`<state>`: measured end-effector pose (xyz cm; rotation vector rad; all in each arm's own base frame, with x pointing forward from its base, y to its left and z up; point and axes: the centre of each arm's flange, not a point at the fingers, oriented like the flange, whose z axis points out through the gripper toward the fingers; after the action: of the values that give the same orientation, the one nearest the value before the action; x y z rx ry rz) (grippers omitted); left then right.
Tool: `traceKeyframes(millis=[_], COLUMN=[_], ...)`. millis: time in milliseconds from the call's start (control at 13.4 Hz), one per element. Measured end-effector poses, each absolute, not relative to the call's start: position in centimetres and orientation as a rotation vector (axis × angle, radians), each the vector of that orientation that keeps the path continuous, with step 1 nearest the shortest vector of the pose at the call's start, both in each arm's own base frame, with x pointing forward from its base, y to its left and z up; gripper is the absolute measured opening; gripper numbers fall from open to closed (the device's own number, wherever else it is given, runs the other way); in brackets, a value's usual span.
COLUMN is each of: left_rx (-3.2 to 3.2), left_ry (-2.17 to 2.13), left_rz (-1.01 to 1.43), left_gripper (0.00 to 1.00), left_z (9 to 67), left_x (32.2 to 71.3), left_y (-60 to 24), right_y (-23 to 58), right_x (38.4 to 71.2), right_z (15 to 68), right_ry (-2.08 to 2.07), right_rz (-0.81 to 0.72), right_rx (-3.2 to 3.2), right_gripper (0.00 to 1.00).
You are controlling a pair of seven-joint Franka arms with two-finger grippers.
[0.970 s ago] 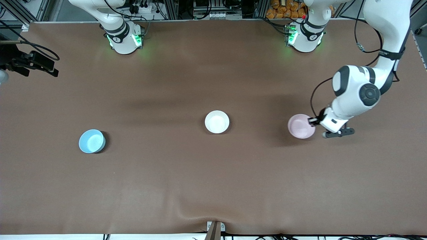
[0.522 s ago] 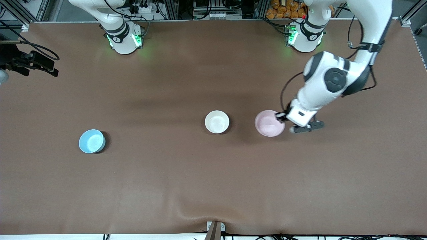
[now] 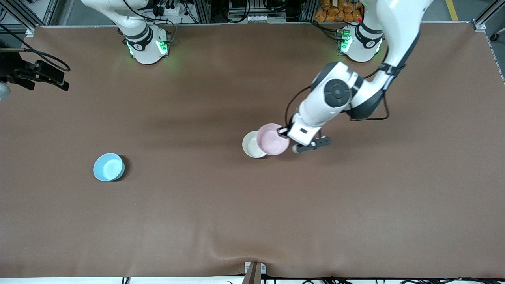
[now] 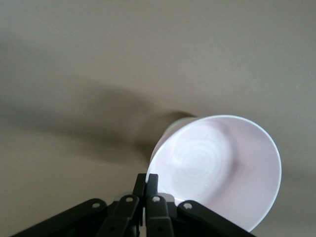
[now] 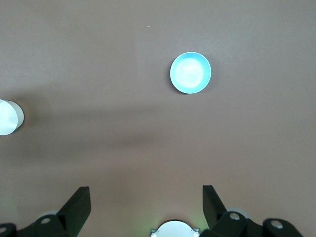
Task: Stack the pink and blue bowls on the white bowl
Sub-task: 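Carry the pink bowl with the left gripper over the white bowl, then lower the pink bowl into the white bowl and open the left gripper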
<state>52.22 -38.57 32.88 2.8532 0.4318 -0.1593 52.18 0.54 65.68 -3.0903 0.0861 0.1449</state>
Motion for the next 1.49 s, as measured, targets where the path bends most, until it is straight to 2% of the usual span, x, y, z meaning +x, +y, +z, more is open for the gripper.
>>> traceKeyframes(millis=[746, 1119, 1493], left_rx=[2.864, 2.887, 2.908], left_ry=[0.35, 0.346, 0.34], left_rz=[-0.152, -0.169, -0.141], left_gripper=[0.03, 0.03, 0.03], left_z=[26.2, 24.7, 23.9], left_x=[50.2, 49.1, 49.9], left_y=[-42.4, -43.4, -42.6], right_y=[0.5, 0.6, 0.6], right_x=[52.2, 52.2, 52.2], right_z=[65.7, 65.7, 65.7], right_ry=[0.086, 0.086, 0.085], right_rz=[0.146, 0.145, 0.148], right_rx=[-3.09, -3.09, -3.09], right_gripper=[1.0, 1.0, 1.0])
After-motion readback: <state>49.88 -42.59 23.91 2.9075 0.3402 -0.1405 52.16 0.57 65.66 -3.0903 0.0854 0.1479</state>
